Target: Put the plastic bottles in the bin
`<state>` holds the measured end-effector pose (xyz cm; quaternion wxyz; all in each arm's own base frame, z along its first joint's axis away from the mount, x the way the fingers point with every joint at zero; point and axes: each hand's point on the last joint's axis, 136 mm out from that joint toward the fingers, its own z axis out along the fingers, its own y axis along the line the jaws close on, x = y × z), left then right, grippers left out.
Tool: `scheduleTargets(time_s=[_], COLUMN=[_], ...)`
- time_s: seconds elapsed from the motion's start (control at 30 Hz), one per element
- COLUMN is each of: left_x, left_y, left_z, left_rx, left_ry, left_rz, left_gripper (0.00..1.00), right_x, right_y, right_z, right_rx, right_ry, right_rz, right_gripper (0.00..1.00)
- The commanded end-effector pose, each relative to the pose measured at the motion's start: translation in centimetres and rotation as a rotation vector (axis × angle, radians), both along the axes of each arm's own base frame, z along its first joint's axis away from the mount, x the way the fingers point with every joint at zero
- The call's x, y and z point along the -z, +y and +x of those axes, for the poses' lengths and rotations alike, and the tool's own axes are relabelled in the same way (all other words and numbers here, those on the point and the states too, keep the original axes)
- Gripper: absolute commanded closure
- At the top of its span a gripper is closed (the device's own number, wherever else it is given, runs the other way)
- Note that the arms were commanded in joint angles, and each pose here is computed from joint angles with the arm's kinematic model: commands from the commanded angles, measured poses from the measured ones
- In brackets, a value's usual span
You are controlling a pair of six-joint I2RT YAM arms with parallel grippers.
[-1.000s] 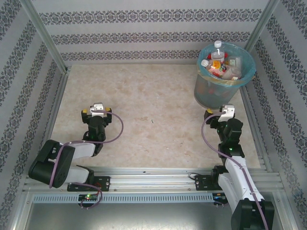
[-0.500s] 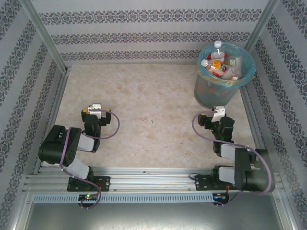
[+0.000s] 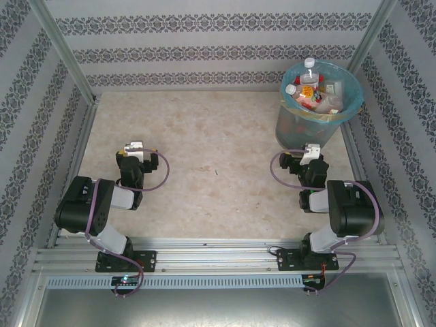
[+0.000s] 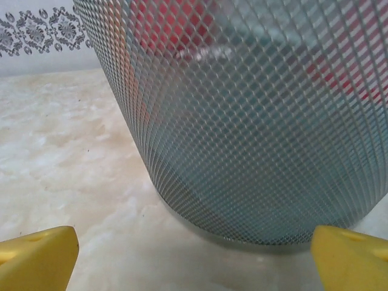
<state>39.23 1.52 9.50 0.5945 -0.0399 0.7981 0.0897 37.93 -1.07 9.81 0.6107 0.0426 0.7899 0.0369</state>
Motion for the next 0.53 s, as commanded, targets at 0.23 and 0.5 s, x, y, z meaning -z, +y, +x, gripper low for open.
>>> scheduleTargets(time_s=[0.23, 0.5], left_x=[0.57, 0.50], left_y=[0.86, 1.02], left_z=[0.38, 0.34], left_rx=[-0.004, -0.008], left_ry=[0.037, 0.032], left_rz=[-0.049, -0.050], left_gripper=[0.00, 0.00], right_x=[-0.75, -0.78], right_y=[-0.83, -0.25], right_z=[0.60, 1.06], right_rx=[0.079, 0.046], right_ry=[-0.002, 0.010], right_rz=[-0.036, -0.040], right_gripper=[0.02, 0.02])
